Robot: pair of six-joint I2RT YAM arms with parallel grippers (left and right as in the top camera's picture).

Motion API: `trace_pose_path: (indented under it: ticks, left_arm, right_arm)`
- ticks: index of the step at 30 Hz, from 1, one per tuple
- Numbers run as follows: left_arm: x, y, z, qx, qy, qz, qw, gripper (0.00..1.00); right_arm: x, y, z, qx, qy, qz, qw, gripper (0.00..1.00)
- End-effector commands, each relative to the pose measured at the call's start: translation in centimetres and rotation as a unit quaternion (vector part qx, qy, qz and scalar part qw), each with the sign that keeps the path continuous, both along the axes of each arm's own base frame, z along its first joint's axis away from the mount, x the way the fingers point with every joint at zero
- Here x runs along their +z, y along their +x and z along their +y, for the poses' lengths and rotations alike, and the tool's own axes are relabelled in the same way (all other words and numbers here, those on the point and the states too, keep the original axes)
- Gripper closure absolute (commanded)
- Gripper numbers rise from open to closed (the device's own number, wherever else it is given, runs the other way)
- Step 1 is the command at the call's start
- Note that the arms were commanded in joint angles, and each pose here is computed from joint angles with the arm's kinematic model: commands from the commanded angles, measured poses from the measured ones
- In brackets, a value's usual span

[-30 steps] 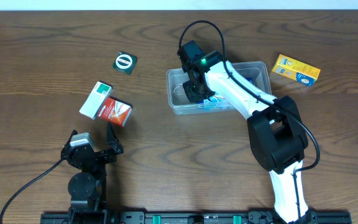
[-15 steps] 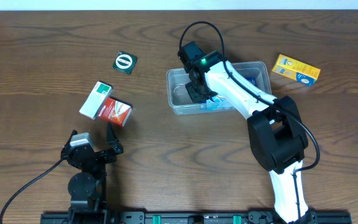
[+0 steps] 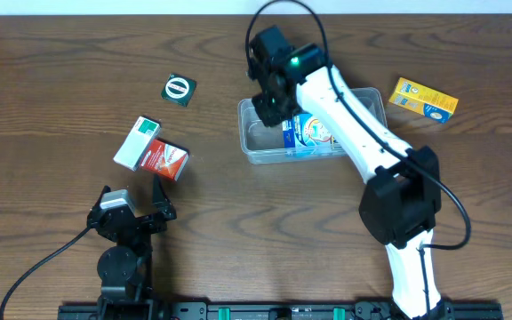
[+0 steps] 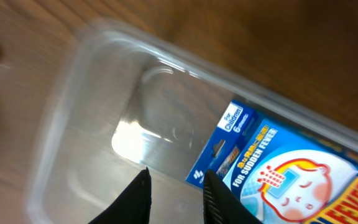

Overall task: Pack container
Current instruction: 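Open the right gripper and lift away from the container, then move the right gripper to the yellow Woods' box and grasp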

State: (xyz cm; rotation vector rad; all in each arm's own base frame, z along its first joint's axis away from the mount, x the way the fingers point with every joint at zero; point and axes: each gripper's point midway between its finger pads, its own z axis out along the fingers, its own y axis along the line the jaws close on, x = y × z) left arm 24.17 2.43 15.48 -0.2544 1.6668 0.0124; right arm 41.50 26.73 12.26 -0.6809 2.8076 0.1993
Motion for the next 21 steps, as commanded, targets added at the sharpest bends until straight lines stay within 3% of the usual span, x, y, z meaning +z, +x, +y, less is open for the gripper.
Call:
trace_pose_path:
  ticks: [1, 9, 21]
  left_arm:
    - [-1.8, -0.1, 0.5, 0.013, 0.009, 0.028, 0.999, 0.02]
    - [-1.8, -0.1, 0.5, 0.013, 0.009, 0.028, 0.999, 0.02]
    - [-1.8, -0.1, 0.5, 0.013, 0.009, 0.028, 0.999, 0.02]
  right_arm:
    - [5.2, 1.9, -2.0, -0.017, 0.012, -0.057, 0.998, 0.71]
    - [8.3, 4.6, -14.0, -0.139, -0.058, -0.081, 0.985, 0.56]
    - [7.4, 3.3, -29.5, -0.346, -0.034, 0.002, 0.938, 0.53]
